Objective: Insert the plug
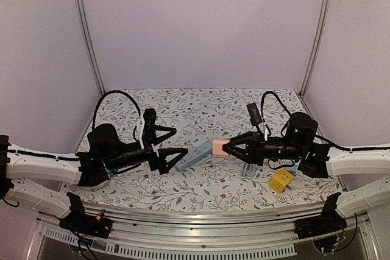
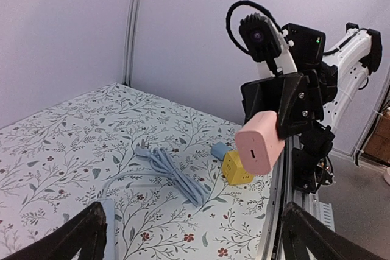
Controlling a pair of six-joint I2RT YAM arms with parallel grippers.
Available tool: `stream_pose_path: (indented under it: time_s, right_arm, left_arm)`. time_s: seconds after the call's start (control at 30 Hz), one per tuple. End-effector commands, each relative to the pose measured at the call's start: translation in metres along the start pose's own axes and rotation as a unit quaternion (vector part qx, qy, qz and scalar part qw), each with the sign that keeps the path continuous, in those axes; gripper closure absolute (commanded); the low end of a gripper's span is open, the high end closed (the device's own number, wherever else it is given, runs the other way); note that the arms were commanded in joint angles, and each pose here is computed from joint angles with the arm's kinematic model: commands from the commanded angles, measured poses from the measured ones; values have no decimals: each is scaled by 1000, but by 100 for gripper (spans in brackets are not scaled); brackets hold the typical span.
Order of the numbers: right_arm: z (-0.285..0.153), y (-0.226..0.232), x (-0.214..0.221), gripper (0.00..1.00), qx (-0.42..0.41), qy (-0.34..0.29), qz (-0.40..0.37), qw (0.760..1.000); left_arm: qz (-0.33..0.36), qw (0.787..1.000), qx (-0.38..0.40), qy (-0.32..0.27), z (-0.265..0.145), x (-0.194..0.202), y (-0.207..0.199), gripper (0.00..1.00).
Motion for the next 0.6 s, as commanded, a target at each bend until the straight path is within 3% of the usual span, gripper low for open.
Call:
stream_pose_path:
  time_s: [0.0,0.27,0.57]
  right_arm:
    - [-6,14,-2,100,-45,-11,-14,999]
    - [-9,28,6,100,-110,14,-14,994]
    - [-7,24,6,100,-101,8,-13,995]
  left_arm:
    - [-53,995,75,-26,6,-9,-11,0]
    - [-99,976,187,-52,26,-10,-31,6]
    - [-118,965,228,-46,49,-10,-42,15]
Point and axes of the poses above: each gripper's point midway between its finger pads, its own z axis out along the fingers, its own y axis along the line the jaws close on, x = y × z, the point moved 5 cm from there along -z, back along the fingers, and after that the axes turned 9 degrees about z, right-handed, at the moved point
